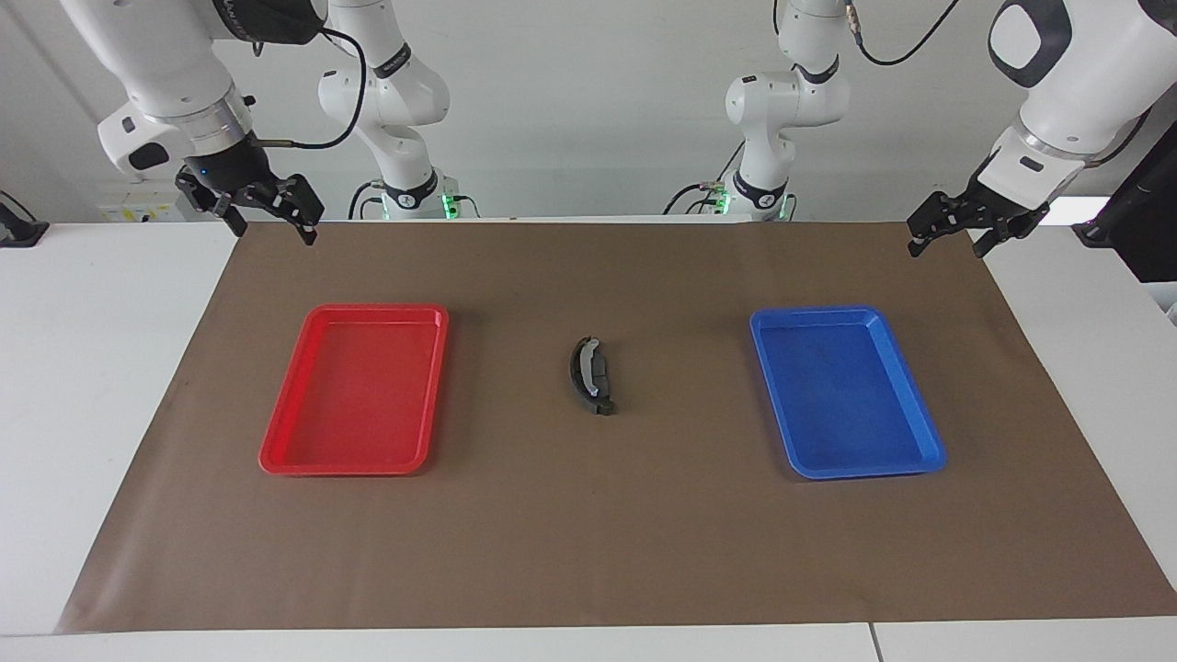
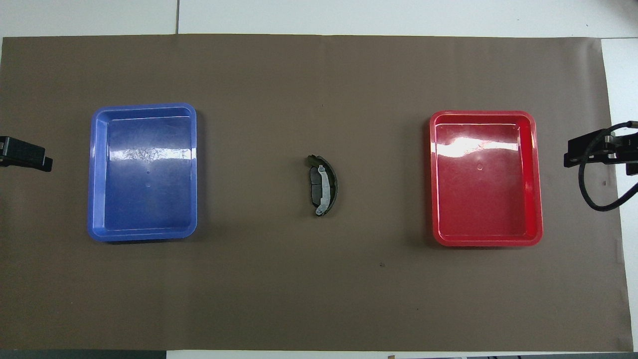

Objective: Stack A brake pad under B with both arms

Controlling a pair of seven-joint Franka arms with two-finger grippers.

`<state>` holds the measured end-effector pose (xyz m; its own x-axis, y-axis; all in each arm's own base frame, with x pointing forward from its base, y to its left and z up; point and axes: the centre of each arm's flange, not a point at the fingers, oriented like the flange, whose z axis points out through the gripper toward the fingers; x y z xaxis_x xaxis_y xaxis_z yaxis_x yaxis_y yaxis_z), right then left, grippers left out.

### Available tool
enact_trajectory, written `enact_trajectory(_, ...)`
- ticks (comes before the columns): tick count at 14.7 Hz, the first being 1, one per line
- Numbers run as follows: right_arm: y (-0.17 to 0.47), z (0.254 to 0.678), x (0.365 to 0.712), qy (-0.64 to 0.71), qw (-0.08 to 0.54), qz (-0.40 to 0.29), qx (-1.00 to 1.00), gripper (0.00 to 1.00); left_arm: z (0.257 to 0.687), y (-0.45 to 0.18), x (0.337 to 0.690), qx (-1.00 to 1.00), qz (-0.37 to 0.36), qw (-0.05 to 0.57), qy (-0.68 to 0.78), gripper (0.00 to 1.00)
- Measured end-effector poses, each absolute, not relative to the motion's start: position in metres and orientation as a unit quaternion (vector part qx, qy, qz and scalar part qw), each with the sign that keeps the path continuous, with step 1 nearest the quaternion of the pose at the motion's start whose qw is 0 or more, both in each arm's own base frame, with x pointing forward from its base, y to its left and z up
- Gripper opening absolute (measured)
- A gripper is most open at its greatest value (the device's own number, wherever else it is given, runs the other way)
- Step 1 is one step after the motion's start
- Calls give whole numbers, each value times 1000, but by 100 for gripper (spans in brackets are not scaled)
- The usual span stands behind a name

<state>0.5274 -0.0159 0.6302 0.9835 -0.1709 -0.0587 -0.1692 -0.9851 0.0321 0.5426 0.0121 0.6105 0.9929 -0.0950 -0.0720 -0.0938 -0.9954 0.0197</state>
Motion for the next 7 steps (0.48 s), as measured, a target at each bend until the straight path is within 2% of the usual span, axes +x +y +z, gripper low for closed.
enact_trajectory(7,-17,630,528,-87,13,-32,996,100,611,12,543,998,-36,8,-47,100)
